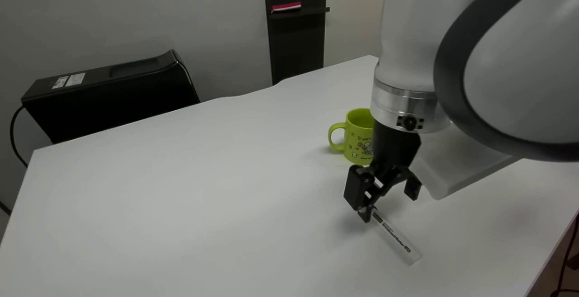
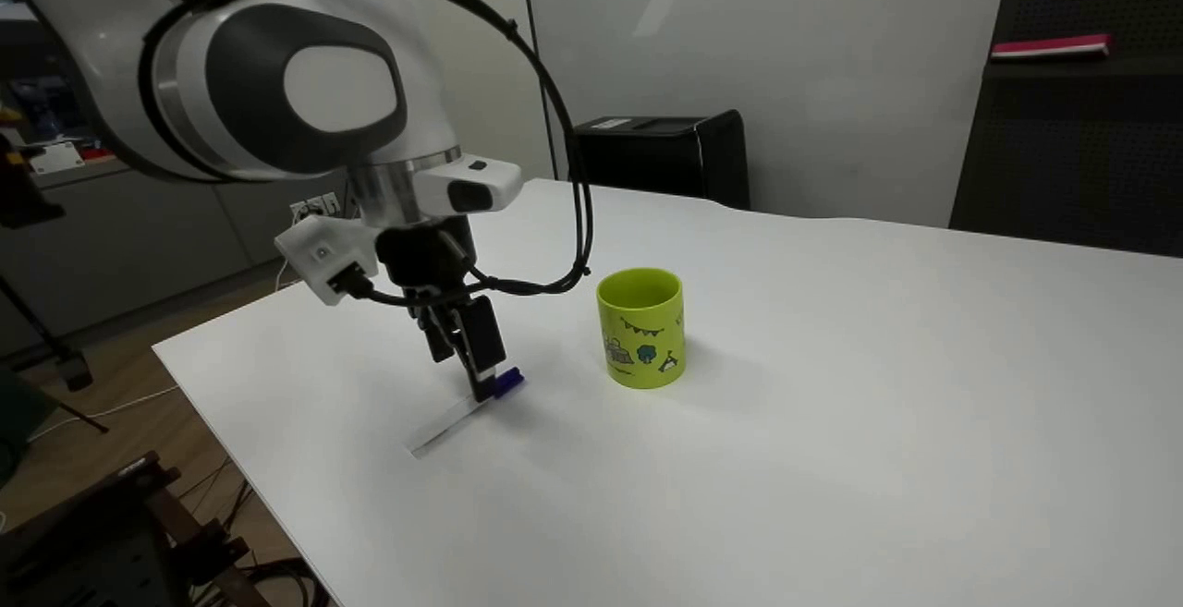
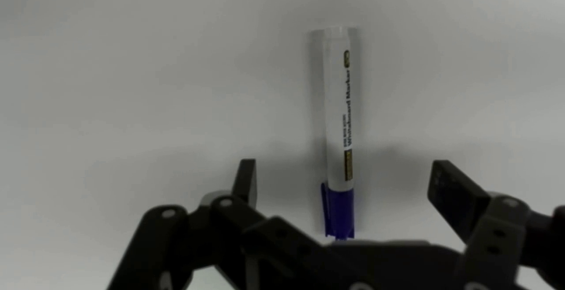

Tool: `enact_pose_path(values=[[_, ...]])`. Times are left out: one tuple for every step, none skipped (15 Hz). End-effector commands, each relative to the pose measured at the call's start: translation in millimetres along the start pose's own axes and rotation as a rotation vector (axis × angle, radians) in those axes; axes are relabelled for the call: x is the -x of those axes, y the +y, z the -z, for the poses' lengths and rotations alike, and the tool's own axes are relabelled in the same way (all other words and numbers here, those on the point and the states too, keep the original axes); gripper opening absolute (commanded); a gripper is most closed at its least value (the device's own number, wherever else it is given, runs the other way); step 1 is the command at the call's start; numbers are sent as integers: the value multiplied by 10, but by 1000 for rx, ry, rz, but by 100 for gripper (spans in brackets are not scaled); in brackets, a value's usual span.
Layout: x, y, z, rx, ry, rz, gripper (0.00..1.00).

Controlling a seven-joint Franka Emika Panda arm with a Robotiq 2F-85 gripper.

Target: Put the blue marker inside the yellow mug

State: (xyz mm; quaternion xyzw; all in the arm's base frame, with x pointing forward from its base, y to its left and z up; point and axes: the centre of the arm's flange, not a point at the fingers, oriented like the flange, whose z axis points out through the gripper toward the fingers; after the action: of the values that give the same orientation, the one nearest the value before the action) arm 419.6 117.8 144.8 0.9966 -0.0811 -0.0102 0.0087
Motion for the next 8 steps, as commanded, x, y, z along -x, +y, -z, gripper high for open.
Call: enact_pose_path(values=[[106, -72, 1, 1, -15, -30, 100], [123, -78, -10, 1, -18, -29, 100], [135, -77, -23, -2, -22, -27, 100], [146, -73, -40, -3, -26, -27, 100], [154, -63, -61, -2, -31, -27, 100], [159, -50, -82, -1, -37, -29, 100], [159, -35, -102, 1, -43, -32, 100], [160, -23, -122, 3, -47, -33, 100]])
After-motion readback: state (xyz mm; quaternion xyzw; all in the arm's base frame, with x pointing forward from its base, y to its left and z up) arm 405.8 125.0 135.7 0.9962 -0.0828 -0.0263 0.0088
